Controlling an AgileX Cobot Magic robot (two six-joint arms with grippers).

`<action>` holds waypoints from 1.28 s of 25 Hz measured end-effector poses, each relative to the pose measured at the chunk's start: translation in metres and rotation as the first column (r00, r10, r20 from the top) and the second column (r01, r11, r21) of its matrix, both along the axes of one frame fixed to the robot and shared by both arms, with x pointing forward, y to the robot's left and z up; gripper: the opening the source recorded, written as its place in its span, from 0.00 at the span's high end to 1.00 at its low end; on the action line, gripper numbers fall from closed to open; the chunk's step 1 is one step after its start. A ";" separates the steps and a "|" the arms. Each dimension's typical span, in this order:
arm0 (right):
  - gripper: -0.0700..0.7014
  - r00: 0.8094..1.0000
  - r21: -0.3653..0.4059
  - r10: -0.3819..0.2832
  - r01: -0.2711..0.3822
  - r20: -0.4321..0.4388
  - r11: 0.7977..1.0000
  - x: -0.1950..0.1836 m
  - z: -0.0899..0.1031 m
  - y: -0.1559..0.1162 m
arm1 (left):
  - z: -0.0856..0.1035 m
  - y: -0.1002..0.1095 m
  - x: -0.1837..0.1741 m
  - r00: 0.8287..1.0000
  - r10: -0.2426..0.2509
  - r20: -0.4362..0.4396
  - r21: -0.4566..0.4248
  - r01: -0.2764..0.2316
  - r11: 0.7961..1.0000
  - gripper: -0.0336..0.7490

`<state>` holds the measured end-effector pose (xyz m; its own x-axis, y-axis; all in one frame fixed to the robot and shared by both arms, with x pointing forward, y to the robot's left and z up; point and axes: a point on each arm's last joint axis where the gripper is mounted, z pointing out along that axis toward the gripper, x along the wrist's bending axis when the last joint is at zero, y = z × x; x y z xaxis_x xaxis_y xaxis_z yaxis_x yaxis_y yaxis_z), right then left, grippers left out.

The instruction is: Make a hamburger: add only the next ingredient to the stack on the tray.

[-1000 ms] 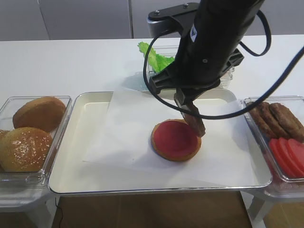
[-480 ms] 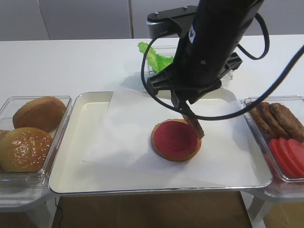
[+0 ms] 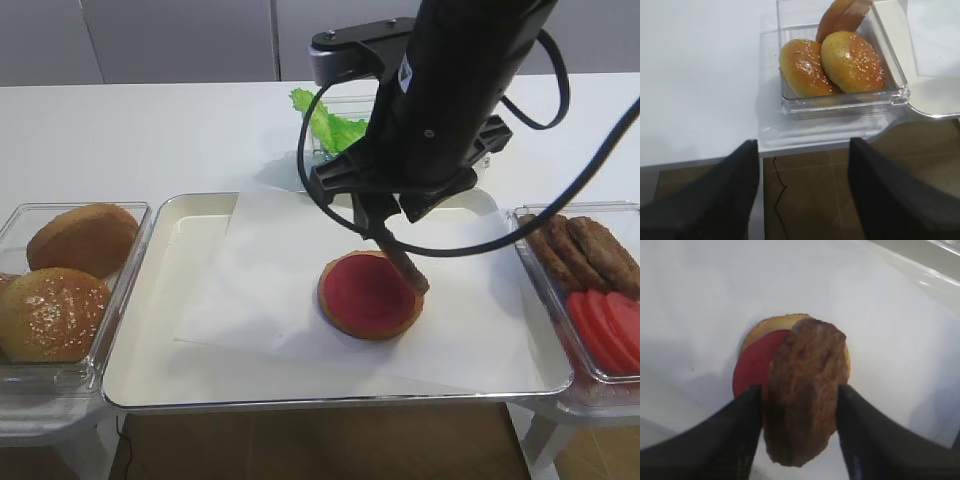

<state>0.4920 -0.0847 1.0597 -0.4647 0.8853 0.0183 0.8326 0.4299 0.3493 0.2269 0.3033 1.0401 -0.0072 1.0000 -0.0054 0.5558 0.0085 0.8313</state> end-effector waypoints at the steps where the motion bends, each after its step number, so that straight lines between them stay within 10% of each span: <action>1: 0.38 1.000 0.003 -0.001 0.001 -0.003 1.000 0.000 0.000 0.000 | 0.000 0.000 0.000 1.000 0.000 0.000 0.000 0.000 1.000 0.42; 19: 0.32 1.000 -0.029 0.005 -0.005 0.009 1.000 0.005 0.000 -0.007 | 0.000 0.000 0.000 1.000 0.000 0.000 0.000 0.000 1.000 0.42; 32: 0.32 0.980 -0.008 -0.196 0.196 -0.021 0.981 0.039 0.015 -0.090 | 0.000 0.000 0.000 1.000 0.000 0.000 0.000 0.000 1.000 0.42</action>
